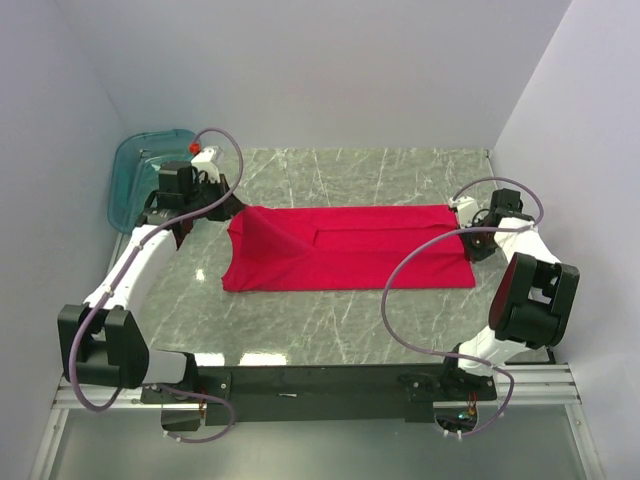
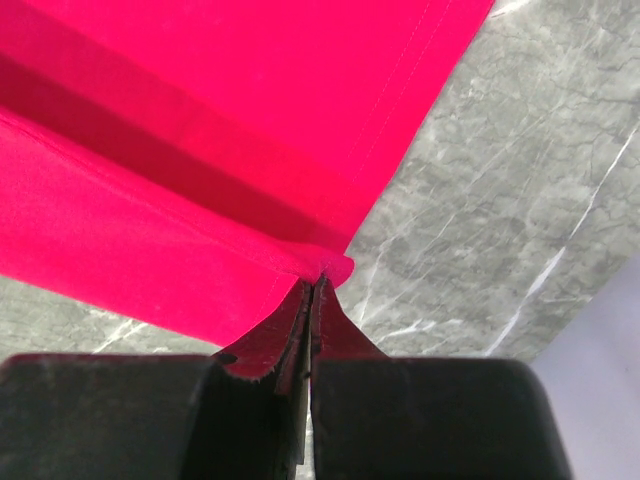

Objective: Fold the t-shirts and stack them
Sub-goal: Fold the tshirt

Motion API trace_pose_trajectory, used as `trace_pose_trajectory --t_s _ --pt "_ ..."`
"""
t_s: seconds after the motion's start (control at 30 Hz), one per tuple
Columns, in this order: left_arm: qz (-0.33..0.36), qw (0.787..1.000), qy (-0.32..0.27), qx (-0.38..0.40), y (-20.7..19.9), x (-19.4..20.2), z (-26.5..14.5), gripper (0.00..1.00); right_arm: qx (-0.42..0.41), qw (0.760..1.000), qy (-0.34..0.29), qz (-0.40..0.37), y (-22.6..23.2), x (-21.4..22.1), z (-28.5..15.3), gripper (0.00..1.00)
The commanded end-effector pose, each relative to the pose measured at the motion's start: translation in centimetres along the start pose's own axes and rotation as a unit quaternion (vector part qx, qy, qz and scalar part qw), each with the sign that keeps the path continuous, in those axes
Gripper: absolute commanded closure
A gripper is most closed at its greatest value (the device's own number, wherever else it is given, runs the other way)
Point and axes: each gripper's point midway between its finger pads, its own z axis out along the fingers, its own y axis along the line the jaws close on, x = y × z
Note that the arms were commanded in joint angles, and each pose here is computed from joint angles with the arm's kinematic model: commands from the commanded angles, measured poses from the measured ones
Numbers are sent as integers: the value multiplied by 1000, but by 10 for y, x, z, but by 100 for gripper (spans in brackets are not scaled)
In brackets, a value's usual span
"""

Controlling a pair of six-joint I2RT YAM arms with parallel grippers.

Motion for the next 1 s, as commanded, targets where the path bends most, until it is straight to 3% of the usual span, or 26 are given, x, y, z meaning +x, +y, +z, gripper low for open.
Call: trace_pose_trajectory --t_s 0.0,0.97 --pt "13 1000 -25 8 -5 -27 1 99 16 1000 -18 6 -16 -15 -2 100" --pt "1 999 3 37 0 -38 39 99 18 1000 6 10 -17 -4 6 100"
